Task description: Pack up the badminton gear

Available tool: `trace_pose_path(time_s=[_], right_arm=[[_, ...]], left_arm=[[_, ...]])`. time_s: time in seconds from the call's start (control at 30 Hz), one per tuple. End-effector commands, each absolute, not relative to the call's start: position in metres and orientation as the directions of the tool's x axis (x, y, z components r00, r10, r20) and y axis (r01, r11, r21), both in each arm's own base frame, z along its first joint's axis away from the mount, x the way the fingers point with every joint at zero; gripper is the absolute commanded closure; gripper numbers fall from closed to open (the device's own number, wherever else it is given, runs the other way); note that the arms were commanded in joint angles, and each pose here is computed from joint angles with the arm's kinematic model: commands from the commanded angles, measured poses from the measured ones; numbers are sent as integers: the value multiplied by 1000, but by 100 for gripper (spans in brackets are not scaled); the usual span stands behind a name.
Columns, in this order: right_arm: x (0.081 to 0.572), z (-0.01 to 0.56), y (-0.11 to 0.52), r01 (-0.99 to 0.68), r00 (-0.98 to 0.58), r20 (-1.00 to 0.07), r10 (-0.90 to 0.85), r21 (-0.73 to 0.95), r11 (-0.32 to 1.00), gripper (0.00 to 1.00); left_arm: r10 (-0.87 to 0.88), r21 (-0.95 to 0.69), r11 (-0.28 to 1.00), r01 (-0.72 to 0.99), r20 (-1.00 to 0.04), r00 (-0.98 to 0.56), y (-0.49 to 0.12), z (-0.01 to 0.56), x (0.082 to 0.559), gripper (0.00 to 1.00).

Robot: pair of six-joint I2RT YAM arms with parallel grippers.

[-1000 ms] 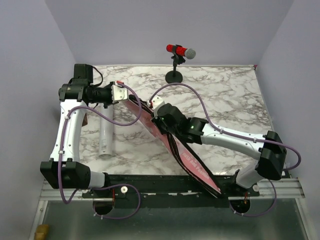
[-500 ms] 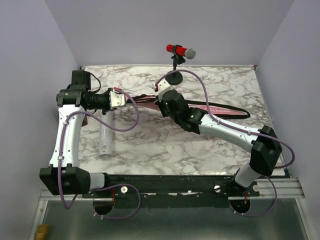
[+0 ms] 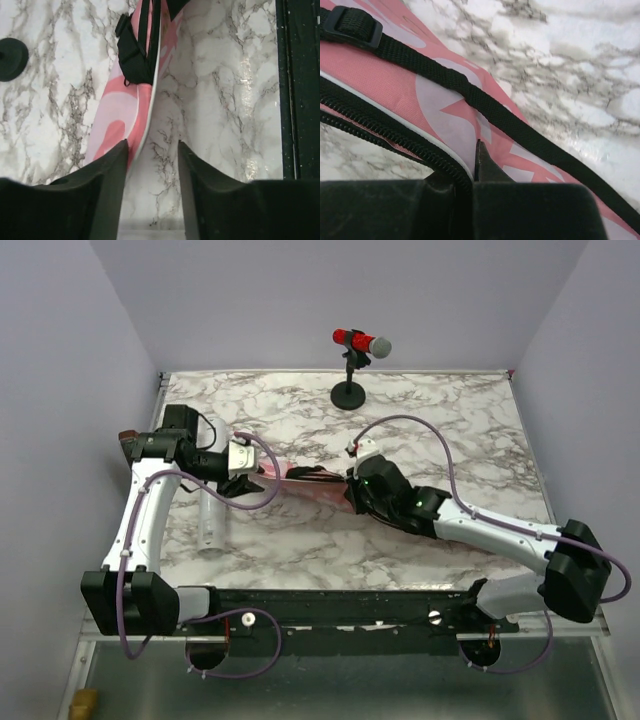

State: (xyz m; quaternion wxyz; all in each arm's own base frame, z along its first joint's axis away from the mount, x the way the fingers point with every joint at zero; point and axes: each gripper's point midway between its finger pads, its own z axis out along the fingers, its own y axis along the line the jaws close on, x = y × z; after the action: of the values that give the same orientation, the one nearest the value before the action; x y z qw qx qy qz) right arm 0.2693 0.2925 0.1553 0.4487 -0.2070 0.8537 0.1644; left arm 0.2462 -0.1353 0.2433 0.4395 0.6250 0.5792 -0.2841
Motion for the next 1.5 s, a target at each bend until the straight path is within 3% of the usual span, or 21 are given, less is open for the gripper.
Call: trace_pose_path(time_s=[0.0,0.03,0.1,0.6,0.8,1.13,1.47], right_arm=[[263,187,284,-408,-534,-845,38,297,863,100],[259,186,282,-409,-542,-840,41,306,860,100],[249,186,284,-425,-556,-831,37,322,846,100],[209,158,293,-516,-614,-785,-76,326,792,100],[210,156,296,-520,-614,-785,-88,317,793,100],[206,153,303,-537,-615,-782,-99,324,779,100],[188,134,311,-559,-621,-770,-145,306,770,100]], left_arm=[[512,154,47,987,-852,108,-134,223,228,33],[517,144,44,989,-850,100,-134,220,228,16],[520,136,23,990,-848,104,-135,217,227,1],[505,313,39,949,-826,251,-157,252,270,1],[467,318,-7,948,-837,284,-161,280,253,1],[559,183,-103,978,-802,209,-156,212,235,1],[567,195,-150,969,-786,246,-166,202,244,1]])
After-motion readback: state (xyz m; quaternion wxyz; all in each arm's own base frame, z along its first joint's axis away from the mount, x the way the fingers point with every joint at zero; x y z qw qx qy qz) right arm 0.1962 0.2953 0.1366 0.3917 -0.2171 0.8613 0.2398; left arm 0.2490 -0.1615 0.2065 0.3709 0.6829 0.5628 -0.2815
